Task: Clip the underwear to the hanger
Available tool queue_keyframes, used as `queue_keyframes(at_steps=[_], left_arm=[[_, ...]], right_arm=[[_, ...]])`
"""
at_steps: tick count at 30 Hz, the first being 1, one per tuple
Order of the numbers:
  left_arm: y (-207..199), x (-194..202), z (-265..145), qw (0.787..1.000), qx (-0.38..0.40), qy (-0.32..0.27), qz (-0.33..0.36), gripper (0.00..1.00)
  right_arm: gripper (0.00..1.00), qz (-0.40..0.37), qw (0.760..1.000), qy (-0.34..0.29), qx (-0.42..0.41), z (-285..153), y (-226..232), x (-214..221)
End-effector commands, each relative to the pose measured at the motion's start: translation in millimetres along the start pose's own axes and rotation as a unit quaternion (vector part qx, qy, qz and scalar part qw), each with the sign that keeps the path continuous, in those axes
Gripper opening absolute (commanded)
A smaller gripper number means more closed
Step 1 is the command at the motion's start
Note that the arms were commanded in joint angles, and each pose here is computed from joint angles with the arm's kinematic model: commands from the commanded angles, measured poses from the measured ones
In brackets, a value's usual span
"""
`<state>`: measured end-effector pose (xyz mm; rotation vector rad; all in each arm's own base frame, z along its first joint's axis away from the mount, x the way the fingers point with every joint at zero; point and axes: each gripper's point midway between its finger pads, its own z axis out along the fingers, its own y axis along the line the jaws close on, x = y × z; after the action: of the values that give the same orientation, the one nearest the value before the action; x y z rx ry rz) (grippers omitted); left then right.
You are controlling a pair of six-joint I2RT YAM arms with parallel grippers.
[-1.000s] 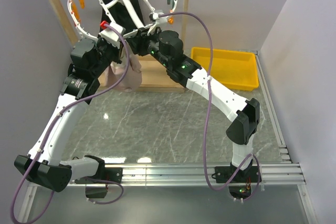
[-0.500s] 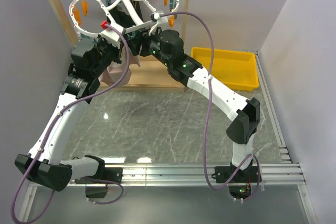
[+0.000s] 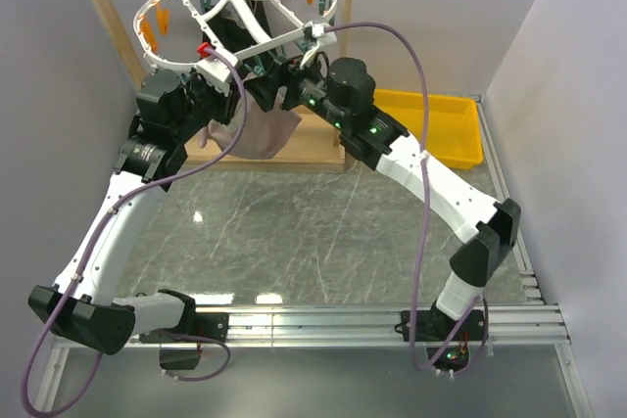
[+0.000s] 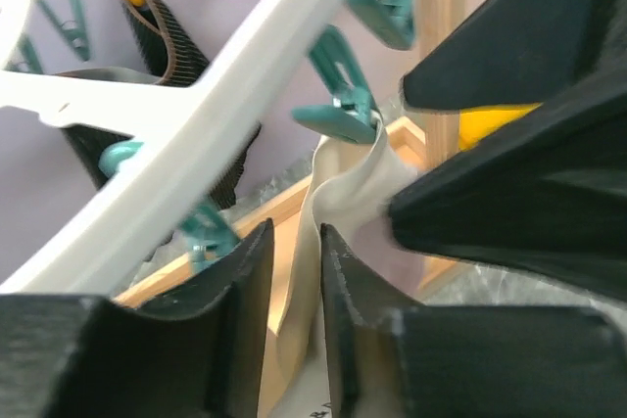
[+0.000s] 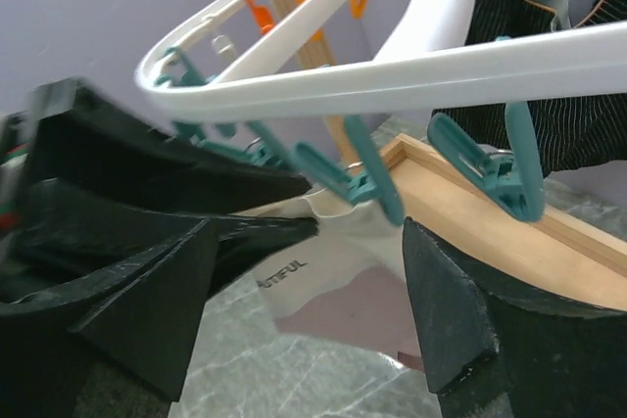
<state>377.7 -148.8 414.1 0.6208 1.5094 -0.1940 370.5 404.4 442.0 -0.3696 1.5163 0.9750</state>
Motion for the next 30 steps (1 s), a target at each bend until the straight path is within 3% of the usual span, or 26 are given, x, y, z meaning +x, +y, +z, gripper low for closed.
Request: queue_keyframes(at_steps=[1, 7, 16, 20, 30], left_arm=[[-8.6, -21.4, -7.9, 0.999, 0.033, -0.021, 0.003, 0.35], [-23.9, -14.9, -18.1, 0.998, 0.070, -0.002, -0.007, 0.53], [-49.9, -17.5, -41.4, 0.990, 0.132, 0.023, -0.046, 0.99], [-57.6, -13.0, -56.6, 0.986, 0.140, 0.044, -0.074, 0.99], [-46.8, 10.4, -93.4, 0.987, 0.060, 0.074, -0.128, 0.99]], right_arm=[[0.83, -0.025, 0.998, -0.035, -0.043, -25.8, 18.1, -32.3], [0.87, -0.052, 0.997, -0.009, -0.054, -54.4, 16.0, -19.8], [0.91, -0.108, 0.992, 0.021, -0.059, -107.4, 12.3, -5.4], [0.92, -0.132, 0.990, 0.020, -0.048, -132.5, 8.4, -11.4], [0.94, -0.162, 0.985, 0.037, 0.043, -196.8, -38.4, -3.2]])
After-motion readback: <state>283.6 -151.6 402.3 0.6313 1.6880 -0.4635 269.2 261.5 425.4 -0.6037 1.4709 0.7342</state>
